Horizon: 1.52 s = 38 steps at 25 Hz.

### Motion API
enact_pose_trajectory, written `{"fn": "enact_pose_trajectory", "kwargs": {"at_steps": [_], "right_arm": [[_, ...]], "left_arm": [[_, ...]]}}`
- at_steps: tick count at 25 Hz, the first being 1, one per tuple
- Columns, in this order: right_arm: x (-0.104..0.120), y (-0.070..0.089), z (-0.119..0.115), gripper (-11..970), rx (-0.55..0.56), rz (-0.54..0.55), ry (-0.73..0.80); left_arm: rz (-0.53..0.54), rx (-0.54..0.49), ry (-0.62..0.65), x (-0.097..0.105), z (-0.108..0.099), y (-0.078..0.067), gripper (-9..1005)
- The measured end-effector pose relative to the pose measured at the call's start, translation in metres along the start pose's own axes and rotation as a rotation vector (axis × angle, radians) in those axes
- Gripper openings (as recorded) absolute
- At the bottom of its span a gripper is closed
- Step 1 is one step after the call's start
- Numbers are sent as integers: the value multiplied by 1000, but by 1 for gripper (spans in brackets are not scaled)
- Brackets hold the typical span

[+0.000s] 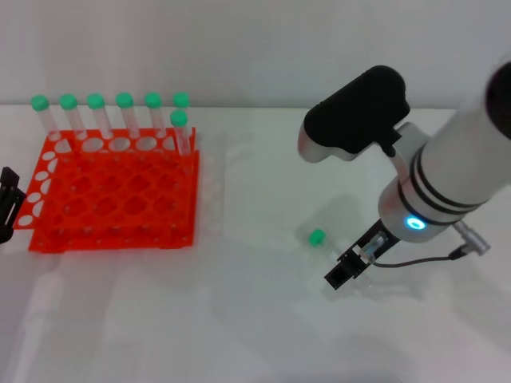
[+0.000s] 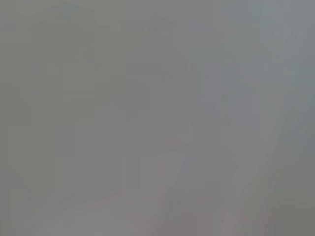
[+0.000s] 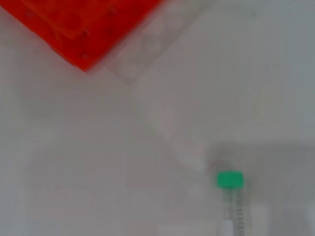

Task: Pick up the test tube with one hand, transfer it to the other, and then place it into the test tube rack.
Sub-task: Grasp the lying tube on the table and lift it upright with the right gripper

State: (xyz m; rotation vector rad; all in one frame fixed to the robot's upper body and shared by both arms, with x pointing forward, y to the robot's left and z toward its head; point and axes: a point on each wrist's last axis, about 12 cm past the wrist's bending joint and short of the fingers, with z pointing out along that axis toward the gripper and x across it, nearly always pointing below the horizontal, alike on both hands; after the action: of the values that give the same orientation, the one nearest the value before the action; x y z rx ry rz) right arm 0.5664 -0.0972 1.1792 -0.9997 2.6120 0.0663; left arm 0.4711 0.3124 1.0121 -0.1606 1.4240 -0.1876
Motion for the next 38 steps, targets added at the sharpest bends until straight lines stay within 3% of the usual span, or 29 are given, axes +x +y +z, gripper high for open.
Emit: {"fn": "enact_pose_trajectory", "kwargs": {"at_steps": [10, 15, 21, 26, 38], "right_arm": [[-3, -2, 20, 858, -10, 16, 43], [-4, -3, 32, 679, 12, -3, 71], [-3, -6, 37, 642, 23, 2, 88], [-2, -8, 40, 493, 25, 9, 98], [0, -10, 46, 380, -18, 12, 115]], "left_arm": [[2, 7, 6, 1, 0, -1, 871], [-4, 3, 3, 1, 0, -1, 871], [-6, 1, 0, 1, -1, -1, 871], [-8, 0, 0, 1, -1, -1, 871], [-9, 0, -2, 0, -2, -1, 871]]}}
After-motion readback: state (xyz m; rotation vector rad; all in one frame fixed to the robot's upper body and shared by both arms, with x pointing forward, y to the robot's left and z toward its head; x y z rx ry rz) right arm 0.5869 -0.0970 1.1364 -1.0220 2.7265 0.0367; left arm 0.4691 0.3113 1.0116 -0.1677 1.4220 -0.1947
